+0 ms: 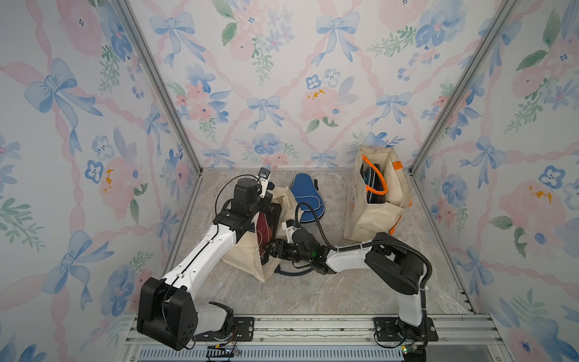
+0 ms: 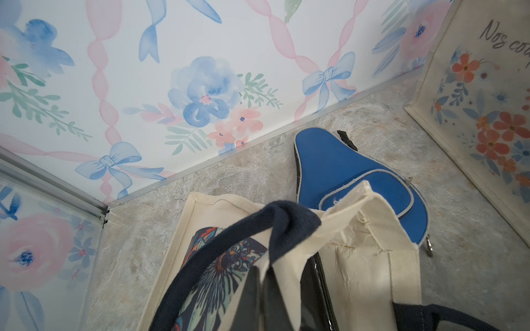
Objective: Remove the ping pong set from the canvas bag
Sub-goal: Pick up the ping pong set from the canvas bag.
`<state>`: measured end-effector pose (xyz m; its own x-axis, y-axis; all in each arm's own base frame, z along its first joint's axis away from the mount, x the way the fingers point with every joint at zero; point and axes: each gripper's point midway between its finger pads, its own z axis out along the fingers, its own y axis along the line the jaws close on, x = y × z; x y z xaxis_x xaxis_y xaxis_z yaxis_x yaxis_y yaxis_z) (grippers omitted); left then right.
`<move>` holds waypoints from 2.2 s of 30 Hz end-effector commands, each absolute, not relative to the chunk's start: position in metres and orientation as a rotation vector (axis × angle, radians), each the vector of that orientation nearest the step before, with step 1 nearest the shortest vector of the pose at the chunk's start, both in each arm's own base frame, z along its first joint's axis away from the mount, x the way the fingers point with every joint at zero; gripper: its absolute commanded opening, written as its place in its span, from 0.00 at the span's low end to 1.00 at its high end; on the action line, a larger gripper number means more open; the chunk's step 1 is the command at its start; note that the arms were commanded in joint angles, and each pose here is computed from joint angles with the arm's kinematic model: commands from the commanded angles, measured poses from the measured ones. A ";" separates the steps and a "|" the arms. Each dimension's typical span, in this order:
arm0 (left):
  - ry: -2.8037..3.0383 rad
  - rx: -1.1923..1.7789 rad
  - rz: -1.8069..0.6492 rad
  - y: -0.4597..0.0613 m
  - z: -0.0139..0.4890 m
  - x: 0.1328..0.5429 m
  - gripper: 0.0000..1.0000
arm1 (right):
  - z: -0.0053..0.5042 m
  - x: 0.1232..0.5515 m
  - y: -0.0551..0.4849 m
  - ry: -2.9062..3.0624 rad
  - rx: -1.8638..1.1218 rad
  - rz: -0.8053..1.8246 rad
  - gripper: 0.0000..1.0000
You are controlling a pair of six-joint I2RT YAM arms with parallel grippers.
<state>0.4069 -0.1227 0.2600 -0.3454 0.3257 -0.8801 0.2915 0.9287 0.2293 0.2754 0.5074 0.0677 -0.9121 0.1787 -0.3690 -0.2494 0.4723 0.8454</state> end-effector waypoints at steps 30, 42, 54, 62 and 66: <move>1.912 0.460 0.037 -0.132 0.271 0.409 0.00 | 0.081 0.284 0.533 2.194 -0.037 1.608 0.60; 1.912 0.461 0.039 -0.132 0.271 0.409 0.00 | 0.068 0.284 0.544 2.184 -0.057 1.613 0.59; 1.914 0.464 0.036 -0.133 0.270 0.409 0.00 | 0.056 0.295 0.550 2.171 -0.072 1.593 0.52; 1.918 0.467 0.035 -0.134 0.268 0.410 0.00 | 0.085 0.303 0.552 2.043 -0.112 1.633 0.47; 1.920 0.470 0.039 -0.135 0.267 0.410 0.00 | 0.075 0.303 0.562 2.056 -0.112 1.651 0.47</move>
<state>0.4060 -0.1268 0.2547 -0.3549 0.3450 -0.8689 0.2959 0.9231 0.2457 0.2971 0.5461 0.0553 -0.9006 0.2179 -0.3762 -0.2894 0.3452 0.8928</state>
